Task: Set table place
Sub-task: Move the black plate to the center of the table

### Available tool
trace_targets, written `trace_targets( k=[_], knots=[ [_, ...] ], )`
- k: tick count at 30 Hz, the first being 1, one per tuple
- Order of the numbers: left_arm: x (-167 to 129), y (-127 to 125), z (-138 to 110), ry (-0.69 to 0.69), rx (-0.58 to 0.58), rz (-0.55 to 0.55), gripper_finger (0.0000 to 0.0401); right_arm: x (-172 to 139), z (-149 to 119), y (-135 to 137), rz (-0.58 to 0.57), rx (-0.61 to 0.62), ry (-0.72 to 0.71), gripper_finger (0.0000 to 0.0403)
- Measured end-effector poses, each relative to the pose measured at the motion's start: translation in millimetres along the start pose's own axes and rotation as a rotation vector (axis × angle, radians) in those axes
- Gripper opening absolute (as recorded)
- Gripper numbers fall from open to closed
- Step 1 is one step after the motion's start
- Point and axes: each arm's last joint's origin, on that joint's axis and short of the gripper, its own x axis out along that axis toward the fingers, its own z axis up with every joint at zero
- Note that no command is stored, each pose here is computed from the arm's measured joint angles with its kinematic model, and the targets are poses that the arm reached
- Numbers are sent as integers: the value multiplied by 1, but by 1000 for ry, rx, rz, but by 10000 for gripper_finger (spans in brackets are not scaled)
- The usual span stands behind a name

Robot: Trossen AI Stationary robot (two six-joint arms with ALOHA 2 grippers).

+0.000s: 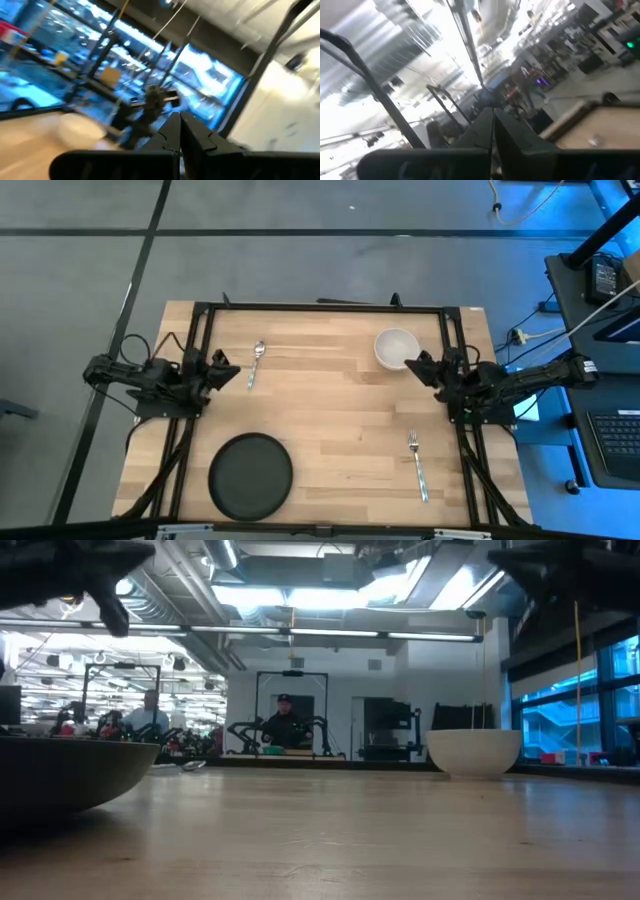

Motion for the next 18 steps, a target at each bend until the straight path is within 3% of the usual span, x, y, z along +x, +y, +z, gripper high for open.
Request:
trace_targets(
  k=[4,7,13,18],
  knots=[
    [3,-19,30,-15,-81,-81,0,19,26,29,118,-51,-36,19],
    [7,-36,59,69,-65,-85,0,35,47,53,207,-167,-37,19],
    [26,-69,104,415,26,52,0,61,79,87,209,-350,39,19],
    [60,-89,112,736,85,135,0,74,90,100,157,-407,149,19]
  ],
)
